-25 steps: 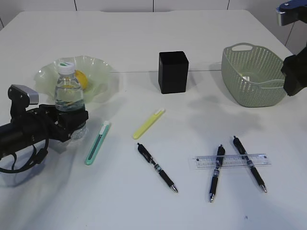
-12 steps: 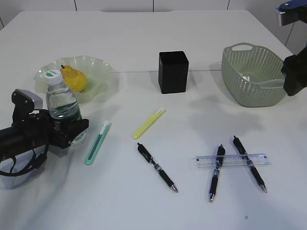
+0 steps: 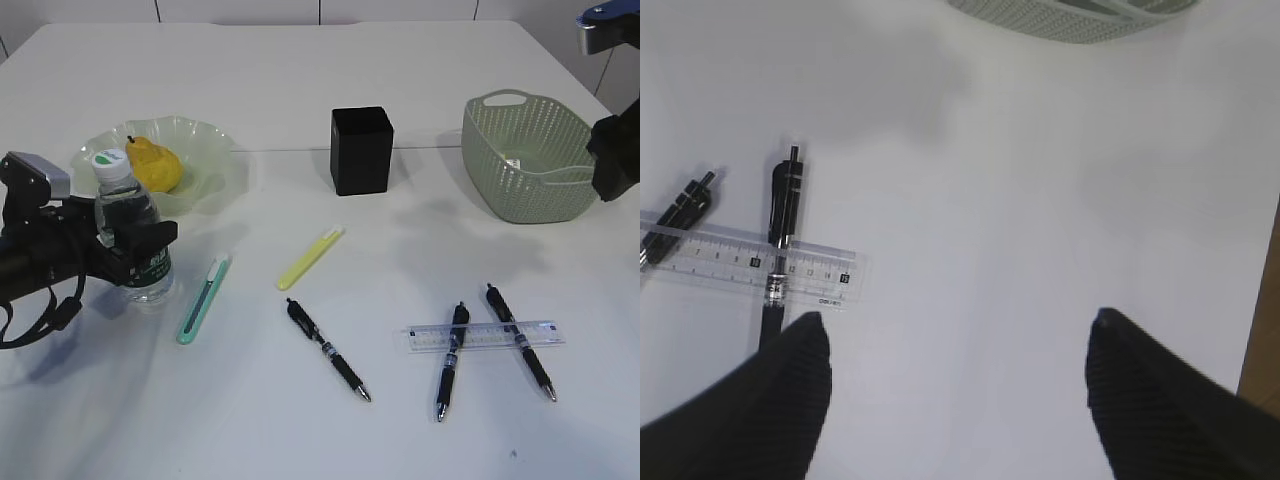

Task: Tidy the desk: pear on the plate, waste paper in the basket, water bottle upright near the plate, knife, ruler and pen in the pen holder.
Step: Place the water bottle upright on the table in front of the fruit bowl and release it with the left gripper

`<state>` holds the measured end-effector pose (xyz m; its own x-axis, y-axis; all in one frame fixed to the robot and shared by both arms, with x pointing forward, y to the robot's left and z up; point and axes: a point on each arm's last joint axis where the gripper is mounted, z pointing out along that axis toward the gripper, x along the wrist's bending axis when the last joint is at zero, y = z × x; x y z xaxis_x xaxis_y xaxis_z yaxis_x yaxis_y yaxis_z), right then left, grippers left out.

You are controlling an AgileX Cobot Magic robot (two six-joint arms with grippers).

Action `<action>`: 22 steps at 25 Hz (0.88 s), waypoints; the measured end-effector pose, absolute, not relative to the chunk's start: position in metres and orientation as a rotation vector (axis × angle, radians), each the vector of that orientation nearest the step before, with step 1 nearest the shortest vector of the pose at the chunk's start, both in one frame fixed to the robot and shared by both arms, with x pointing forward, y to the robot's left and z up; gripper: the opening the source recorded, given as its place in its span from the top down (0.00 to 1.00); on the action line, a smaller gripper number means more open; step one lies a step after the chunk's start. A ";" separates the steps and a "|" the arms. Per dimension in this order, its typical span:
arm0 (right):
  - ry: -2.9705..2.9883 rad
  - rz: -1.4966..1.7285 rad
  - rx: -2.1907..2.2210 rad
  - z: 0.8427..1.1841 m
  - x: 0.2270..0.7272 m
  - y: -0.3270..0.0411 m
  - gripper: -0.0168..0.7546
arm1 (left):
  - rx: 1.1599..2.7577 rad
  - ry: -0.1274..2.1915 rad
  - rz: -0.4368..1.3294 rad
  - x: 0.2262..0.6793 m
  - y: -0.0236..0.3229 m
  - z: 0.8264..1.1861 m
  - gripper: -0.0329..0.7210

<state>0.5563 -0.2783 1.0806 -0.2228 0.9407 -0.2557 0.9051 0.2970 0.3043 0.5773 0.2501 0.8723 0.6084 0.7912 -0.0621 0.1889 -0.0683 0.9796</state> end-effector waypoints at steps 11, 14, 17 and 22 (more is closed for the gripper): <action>2.185 0.126 1.654 1.081 0.556 -0.278 0.22 | 1.525 0.718 0.721 0.575 0.250 0.930 0.18; 2.185 0.126 1.654 1.081 0.556 -0.278 0.22 | 1.497 0.689 0.747 0.573 0.250 0.947 0.18; 2.185 0.126 1.654 1.081 0.556 -0.278 0.22 | 1.464 0.678 0.757 0.570 0.250 0.963 0.18; 2.185 0.126 1.654 1.081 0.556 -0.278 0.22 | 1.458 0.788 0.798 0.569 0.257 0.979 0.18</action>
<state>0.5563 -0.2783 1.0806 -0.2228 0.9407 -0.2557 0.9051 0.2970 0.3043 0.5692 0.2571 0.9787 0.5294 0.8481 0.0220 0.0118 -0.0333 0.9994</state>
